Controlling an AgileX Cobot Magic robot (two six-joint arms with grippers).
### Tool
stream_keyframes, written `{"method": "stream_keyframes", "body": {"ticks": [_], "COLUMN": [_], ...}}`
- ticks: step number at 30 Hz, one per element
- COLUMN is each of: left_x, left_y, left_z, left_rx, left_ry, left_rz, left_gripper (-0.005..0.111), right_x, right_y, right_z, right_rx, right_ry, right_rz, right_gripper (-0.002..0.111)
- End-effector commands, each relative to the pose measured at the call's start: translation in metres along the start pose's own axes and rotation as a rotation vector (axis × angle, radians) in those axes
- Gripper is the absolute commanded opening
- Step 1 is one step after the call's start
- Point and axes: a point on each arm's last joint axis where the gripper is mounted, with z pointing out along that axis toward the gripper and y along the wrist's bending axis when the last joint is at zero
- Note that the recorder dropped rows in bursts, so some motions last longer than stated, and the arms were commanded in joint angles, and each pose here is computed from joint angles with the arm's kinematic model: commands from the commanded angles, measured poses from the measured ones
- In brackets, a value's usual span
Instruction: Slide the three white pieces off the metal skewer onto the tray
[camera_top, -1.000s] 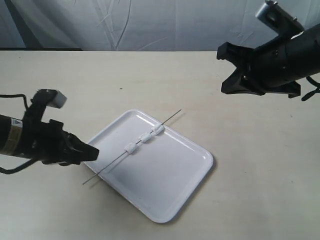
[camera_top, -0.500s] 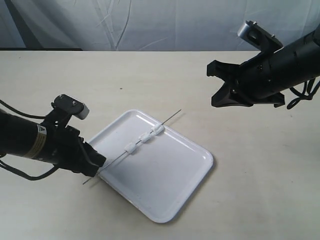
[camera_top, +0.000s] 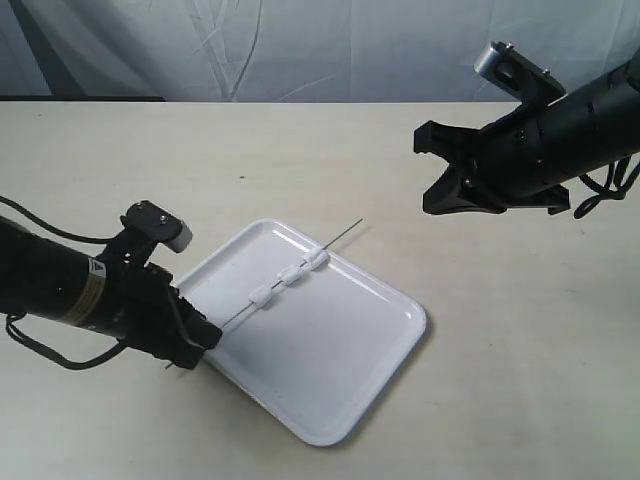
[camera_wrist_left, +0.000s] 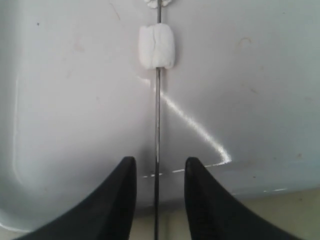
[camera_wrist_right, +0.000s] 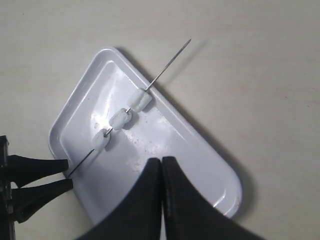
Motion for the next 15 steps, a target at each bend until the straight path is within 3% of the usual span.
{"method": "stream_keyframes", "body": {"ticks": [1,7,15], "left_x": [-0.0025,-0.0034,-0.0034], "left_y": [-0.0046,-0.0093,-0.0113], "left_z": [0.0052,0.0094,0.0095], "left_rx": [-0.048,-0.092,-0.069], "left_ry": [0.016,0.032,0.031], "left_rz": [0.044,0.081,0.081], "left_gripper": [0.033,0.028,0.025], "right_x": [-0.0026,-0.0026,-0.0035], "right_y": [0.0008,0.0008,0.0005], "right_z": [-0.0012,-0.0012,-0.0012], "right_rx": [-0.002,-0.002,0.002], "right_ry": [-0.015,-0.015,-0.025], "right_rz": [-0.006,-0.006,-0.006], "right_gripper": [-0.001,-0.001,-0.001]}}
